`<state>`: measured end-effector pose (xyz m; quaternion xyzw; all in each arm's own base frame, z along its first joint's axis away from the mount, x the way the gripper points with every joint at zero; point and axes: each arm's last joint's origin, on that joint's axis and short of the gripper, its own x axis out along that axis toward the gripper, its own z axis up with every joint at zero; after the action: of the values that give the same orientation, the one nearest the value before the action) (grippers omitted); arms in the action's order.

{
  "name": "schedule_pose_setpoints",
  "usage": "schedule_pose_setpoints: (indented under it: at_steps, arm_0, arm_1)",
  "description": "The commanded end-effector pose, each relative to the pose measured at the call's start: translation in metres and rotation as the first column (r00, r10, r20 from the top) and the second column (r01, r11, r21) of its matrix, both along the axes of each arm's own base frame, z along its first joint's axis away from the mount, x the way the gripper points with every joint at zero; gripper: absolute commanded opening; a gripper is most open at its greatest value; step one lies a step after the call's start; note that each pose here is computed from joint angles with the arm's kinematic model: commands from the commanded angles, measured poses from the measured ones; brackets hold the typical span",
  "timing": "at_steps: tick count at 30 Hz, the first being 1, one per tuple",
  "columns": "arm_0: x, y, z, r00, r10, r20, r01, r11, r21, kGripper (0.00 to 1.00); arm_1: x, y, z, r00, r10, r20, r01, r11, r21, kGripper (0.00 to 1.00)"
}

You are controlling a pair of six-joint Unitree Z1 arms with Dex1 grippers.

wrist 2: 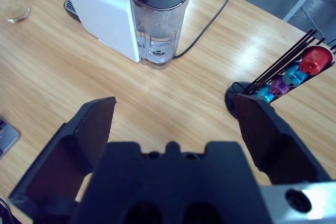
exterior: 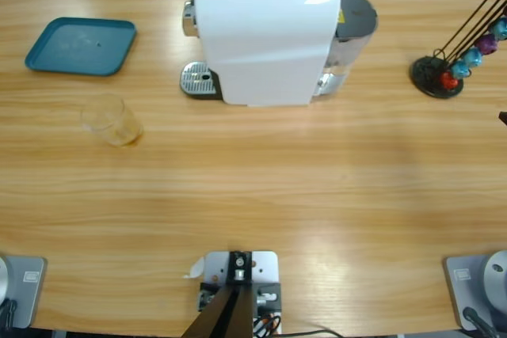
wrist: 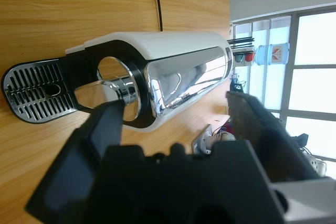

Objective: Pour coffee

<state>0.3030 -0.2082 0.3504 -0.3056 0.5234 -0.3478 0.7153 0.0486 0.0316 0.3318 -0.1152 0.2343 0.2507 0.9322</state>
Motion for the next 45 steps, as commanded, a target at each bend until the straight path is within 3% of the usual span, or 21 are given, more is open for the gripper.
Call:
schedule_pose_setpoints:
  at_steps: [1,13,14,22,33,45]
  arm_0:
    - [0.010,0.000,-0.028,0.996,0.017,-0.082,-0.013,0.999,0.049,0.514]
    - [0.015,-0.004,-0.040,0.994,0.014,-0.107,-0.007,0.998,0.064,0.499]
    - [0.015,-0.005,-0.039,0.994,0.014,-0.105,-0.007,0.998,0.064,0.399]
    - [0.014,-0.009,-0.042,0.993,-0.006,-0.119,0.013,0.998,0.058,0.004]
    - [0.009,-0.018,-0.039,0.994,-0.037,-0.107,0.042,0.998,0.041,0.000]
    - [0.002,-0.014,0.006,0.999,-0.040,0.003,0.040,0.999,-0.030,0.000]
  arm_1:
    - [0.004,0.003,-0.011,0.999,-0.011,-0.038,0.009,1.000,-0.029,1.000]
    - [0.003,0.003,-0.011,0.999,-0.011,-0.037,0.010,1.000,-0.029,1.000]
    - [0.003,0.003,-0.011,0.999,-0.011,-0.037,0.010,1.000,-0.028,1.000]
    - [0.004,0.003,-0.011,0.999,-0.010,-0.038,0.009,1.000,-0.029,1.000]
    - [0.004,0.003,-0.011,0.999,-0.010,-0.038,0.009,1.000,-0.030,1.000]
    - [0.005,0.005,-0.012,0.999,-0.010,-0.042,0.009,0.999,-0.035,1.000]
